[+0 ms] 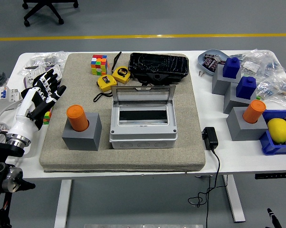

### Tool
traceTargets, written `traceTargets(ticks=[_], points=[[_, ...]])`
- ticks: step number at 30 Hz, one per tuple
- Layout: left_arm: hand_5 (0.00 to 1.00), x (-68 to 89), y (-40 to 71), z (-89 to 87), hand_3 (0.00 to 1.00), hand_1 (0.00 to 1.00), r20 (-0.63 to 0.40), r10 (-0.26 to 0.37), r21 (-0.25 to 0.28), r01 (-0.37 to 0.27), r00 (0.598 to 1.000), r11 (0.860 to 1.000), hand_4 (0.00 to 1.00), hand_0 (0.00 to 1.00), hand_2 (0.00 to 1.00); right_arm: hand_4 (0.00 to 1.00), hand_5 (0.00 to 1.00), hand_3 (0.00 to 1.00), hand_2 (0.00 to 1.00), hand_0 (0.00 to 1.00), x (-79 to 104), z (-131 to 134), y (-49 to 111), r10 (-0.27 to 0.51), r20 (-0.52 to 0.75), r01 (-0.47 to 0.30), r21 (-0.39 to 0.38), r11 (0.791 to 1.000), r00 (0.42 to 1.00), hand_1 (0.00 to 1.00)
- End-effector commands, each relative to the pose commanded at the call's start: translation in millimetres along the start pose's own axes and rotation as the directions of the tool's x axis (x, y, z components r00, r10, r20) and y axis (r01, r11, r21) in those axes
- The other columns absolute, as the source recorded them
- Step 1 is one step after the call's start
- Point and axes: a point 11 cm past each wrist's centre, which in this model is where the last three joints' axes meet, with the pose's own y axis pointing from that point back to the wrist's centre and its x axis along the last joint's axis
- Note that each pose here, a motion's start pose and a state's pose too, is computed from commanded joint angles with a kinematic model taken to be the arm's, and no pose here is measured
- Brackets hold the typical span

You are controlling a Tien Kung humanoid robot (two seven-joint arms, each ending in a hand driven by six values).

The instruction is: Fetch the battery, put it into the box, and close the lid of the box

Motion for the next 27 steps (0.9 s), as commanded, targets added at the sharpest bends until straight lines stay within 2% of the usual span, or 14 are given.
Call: traceTargets(ticks=[6, 7, 12, 20, 27], points=[[0.208, -3.4, 0.1, -0.9, 0.998, 0.998, 0.048, -0.02, 0.02, 0.019, 0.999, 1.0, 0.998, 0.998, 0.998, 0.998, 0.998, 0.78, 0.728, 0.811, -0.4, -0.7, 0.0, -0.001, 0.002, 0.001, 0.002, 1.0, 1.0, 0.722], [0.057, -4.4, 0.1, -0.8, 0.998, 0.998, 0.051, -0.025, 0.022, 0.024, 0.998, 0.999, 0.998, 0.998, 0.998, 0.998, 0.998, 0.78, 0.728, 0.811, -0.4, -1.0, 0.0, -0.001, 0.003, 0.001, 0.002, 1.0, 1.0, 0.722], [0.057, -13.1, 0.0, -1.6, 0.998, 0.998, 0.057, -0.055, 0.029, 0.053, 0.997, 0.998, 0.998, 0.998, 0.998, 0.998, 0.998, 0.78, 0.728, 0.811, -0.2, -1.7, 0.0, 0.0, 0.004, 0.0, 0.003, 1.0, 1.0, 0.722], [0.061, -16.1, -1.0, -13.3, 0.998, 0.998, 0.011, -0.094, 0.068, 0.093, 0.996, 0.993, 0.998, 0.998, 0.998, 0.998, 0.998, 0.779, 0.728, 0.809, -0.7, -1.5, 0.0, -0.001, 0.005, 0.001, 0.004, 1.0, 1.0, 0.721], [0.064, -23.6, -0.5, -17.4, 0.998, 0.998, -0.04, -0.111, 0.064, 0.114, 0.993, 0.991, 0.998, 0.998, 0.998, 0.998, 0.998, 0.779, 0.728, 0.811, -0.4, -0.8, 0.0, -0.001, 0.005, 0.001, 0.002, 1.0, 1.0, 0.721]])
